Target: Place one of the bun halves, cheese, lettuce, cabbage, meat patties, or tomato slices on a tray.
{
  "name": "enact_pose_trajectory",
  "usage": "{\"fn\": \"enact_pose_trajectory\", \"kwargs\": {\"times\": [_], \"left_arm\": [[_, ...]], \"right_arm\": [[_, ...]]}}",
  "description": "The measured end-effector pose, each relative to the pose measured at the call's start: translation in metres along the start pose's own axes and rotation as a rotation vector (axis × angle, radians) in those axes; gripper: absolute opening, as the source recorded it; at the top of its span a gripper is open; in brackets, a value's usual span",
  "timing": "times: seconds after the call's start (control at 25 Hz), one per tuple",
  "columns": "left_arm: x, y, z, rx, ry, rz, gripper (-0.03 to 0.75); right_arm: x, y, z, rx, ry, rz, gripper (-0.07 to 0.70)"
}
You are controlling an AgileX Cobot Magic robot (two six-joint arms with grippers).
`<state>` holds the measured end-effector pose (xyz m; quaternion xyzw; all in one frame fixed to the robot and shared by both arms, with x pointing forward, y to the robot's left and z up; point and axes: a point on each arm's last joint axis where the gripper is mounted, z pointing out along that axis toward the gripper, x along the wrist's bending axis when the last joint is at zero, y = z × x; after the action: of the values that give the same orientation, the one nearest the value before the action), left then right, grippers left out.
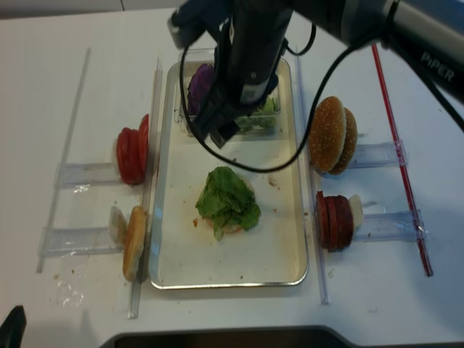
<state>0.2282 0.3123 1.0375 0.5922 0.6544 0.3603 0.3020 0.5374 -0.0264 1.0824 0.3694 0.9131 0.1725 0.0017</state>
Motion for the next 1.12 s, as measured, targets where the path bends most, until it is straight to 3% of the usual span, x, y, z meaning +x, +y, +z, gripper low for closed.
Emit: {"fn": "enact_pose_trajectory", "kwargs": {"times": [0.2,0.4,0.8,0.96,1.12], "left_arm": [[0.000,0.000,0.000,0.000,0.000,0.000,0.599],[0.000,0.000,0.000,0.000,0.000,0.000,0.599],[0.000,0.000,0.000,0.000,0.000,0.000,0.599],[0.000,0.000,0.000,0.000,0.000,0.000,0.599],[0.000,0.000,0.000,0.000,0.000,0.000,0.599]], "right_arm": [[-0.026,0.000,-0.020,-0.059,0.050,0.106,0.491],[-0.058,-0.009,-0.046,-0.115,0.021,0.172,0.491],[-0.128,-0.051,-0.103,-0.200,-0.143,0.344,0.491],[-0.143,-0.084,-0.121,-0.183,-0.243,0.396,0.491],[-0.151,-0.121,-0.139,-0.187,-0.285,0.484,0.491]]}}
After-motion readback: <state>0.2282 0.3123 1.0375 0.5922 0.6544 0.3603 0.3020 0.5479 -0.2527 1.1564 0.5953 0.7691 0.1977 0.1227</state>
